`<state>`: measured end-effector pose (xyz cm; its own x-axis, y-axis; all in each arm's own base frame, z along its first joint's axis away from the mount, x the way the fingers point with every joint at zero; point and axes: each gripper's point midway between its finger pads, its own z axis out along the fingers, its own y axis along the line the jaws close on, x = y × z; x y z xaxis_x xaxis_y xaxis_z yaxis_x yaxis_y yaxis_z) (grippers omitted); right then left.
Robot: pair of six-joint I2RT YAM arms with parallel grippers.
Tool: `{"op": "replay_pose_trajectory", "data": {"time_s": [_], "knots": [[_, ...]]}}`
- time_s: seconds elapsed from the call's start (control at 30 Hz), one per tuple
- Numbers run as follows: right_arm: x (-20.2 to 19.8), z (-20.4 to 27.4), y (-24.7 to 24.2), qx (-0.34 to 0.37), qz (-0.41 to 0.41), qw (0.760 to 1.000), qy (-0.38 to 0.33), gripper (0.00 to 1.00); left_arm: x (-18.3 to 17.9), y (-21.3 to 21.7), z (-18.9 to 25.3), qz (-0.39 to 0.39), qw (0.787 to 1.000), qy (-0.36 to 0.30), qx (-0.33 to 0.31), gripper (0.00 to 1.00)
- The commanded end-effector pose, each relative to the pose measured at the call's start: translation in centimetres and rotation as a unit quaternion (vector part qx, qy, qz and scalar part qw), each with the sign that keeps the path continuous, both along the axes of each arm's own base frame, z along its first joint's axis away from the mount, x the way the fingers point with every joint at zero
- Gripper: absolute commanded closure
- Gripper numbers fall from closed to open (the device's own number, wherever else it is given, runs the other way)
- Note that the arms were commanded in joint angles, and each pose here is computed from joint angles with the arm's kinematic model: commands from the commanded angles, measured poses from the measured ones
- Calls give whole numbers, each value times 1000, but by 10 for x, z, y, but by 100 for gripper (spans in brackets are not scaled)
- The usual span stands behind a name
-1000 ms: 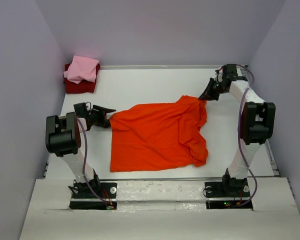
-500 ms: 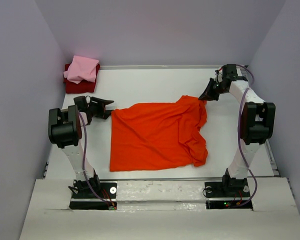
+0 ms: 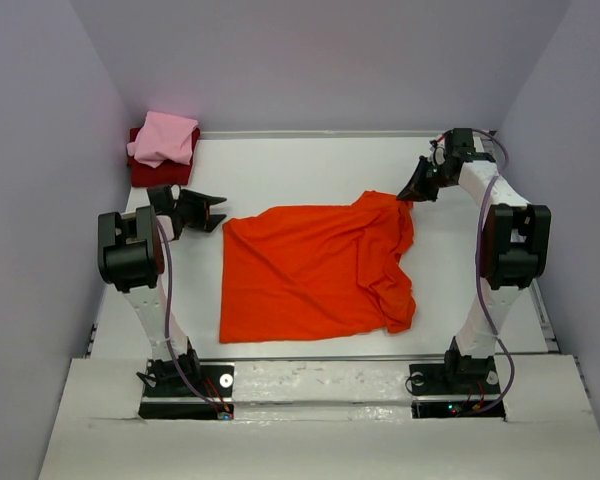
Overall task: Fold and stack the t-shirts
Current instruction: Flatten out the tshirt
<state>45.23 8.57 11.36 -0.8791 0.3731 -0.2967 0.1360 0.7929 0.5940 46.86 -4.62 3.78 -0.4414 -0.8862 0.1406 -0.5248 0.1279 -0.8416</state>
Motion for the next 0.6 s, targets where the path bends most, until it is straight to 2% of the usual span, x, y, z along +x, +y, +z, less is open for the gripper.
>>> {"op": "replay_pose_trajectory", "data": {"time_s": [0.0,0.1,0.17,0.57], "knots": [[8,19,2,5,10,1000,-28,100,-24,7,-7,-18,995,75,63,36],[8,18,2,7,10,1000,-27,100,-40,14,-12,-27,987,125,96,35],[8,19,2,8,11,1000,-28,100,-43,15,-5,-40,985,124,112,35],[8,20,4,11,12,999,-28,100,-100,-12,-12,-83,980,168,68,35]]}}
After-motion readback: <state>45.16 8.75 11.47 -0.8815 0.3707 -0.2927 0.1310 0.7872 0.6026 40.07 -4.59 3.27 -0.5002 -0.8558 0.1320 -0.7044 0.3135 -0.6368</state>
